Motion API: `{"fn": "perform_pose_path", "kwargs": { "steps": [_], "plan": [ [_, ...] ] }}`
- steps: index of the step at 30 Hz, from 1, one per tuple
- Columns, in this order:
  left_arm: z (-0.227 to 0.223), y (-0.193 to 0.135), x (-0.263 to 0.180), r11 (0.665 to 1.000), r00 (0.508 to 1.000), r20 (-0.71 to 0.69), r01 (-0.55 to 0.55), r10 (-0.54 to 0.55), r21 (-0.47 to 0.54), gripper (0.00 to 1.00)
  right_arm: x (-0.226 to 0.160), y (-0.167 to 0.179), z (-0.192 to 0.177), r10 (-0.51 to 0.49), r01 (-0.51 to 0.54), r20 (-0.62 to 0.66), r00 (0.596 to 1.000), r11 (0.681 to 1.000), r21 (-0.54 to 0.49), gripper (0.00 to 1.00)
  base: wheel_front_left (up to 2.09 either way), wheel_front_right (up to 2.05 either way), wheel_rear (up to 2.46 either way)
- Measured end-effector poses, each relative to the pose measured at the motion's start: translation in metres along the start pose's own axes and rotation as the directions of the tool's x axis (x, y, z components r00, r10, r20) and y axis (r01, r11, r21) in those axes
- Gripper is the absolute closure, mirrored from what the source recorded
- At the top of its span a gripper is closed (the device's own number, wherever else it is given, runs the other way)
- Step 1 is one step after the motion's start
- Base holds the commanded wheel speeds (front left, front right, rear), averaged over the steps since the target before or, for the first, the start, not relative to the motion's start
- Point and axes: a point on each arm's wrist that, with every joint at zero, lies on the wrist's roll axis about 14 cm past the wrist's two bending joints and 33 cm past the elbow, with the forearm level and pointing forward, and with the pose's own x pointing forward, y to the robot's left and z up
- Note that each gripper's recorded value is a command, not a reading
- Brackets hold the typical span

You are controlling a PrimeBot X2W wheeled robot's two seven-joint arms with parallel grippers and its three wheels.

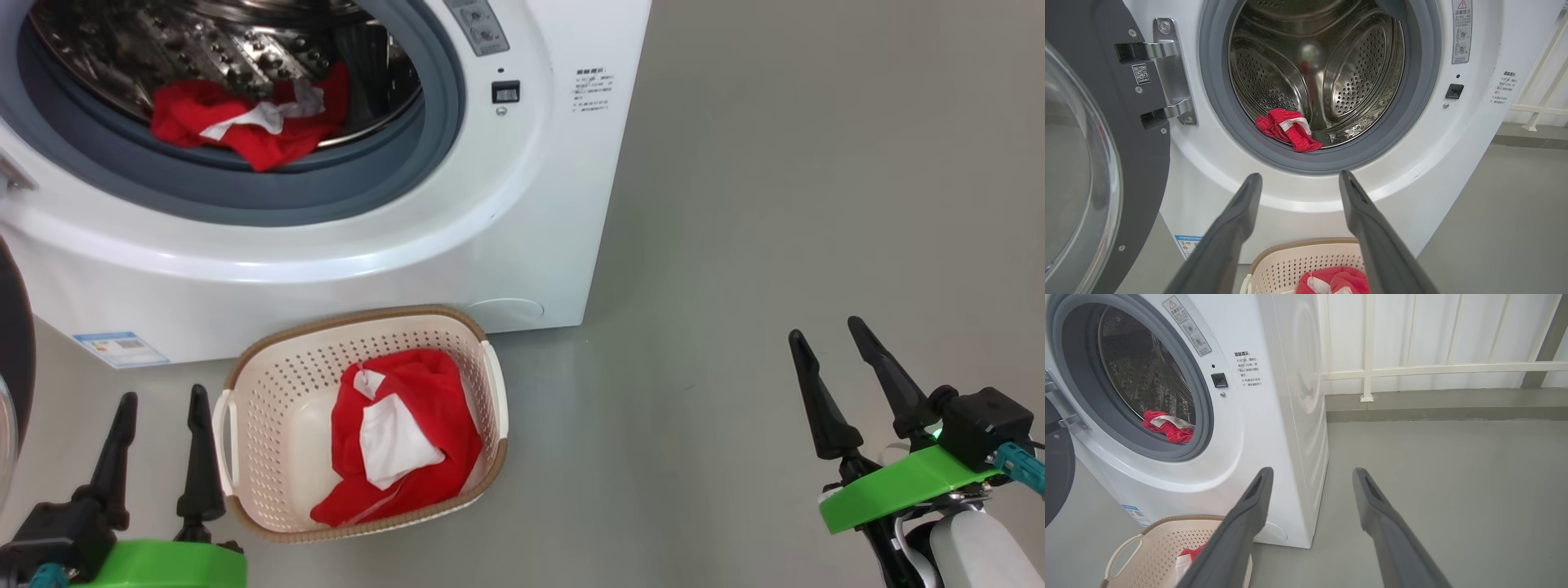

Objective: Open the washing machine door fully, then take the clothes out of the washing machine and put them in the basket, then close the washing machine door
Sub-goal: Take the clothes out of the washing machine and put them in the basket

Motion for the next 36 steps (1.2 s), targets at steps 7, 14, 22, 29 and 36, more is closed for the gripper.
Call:
{"fn": "perform_pose_path", "kwargs": {
  "steps": [7, 14, 22, 29, 36],
  "plan": [
    [-0.006, 0.002, 0.001, 1.000, 1.000, -0.013, -0.006, 0.006, 0.005, 0.00, 0.002, -0.002, -0.007, -0.005, 0.005, -0.018, 1.000, 1.000, 0.001, 0.00, 0.00, 0.00, 0.00],
    [-0.022, -0.004, 0.013, 1.000, 0.999, -0.052, 0.013, -0.013, -0.007, 0.00, 0.006, -0.002, -0.015, -0.013, 0.013, -0.032, 0.999, 1.000, 0.012, 0.00, 0.00, 0.00, 0.00],
    [-0.033, -0.017, 0.068, 0.997, 0.995, -0.066, 0.075, -0.076, -0.030, 0.00, 0.031, 0.003, -0.020, -0.006, 0.007, -0.022, 1.000, 0.999, 0.031, 0.00, 0.00, 0.00, 0.00],
    [-0.043, -0.025, 0.132, 0.990, 0.987, -0.083, 0.140, -0.138, 0.020, 0.00, 0.054, 0.005, -0.035, -0.004, 0.005, -0.037, 0.999, 0.999, 0.042, 0.00, 0.00, 0.00, 0.00],
    [-0.051, -0.027, 0.181, 0.985, 0.982, -0.109, 0.163, -0.156, 0.061, 0.00, 0.066, 0.004, -0.052, -0.012, 0.016, -0.061, 0.998, 0.999, 0.050, 0.00, 0.00, 0.00, 0.00]
  ]
}}
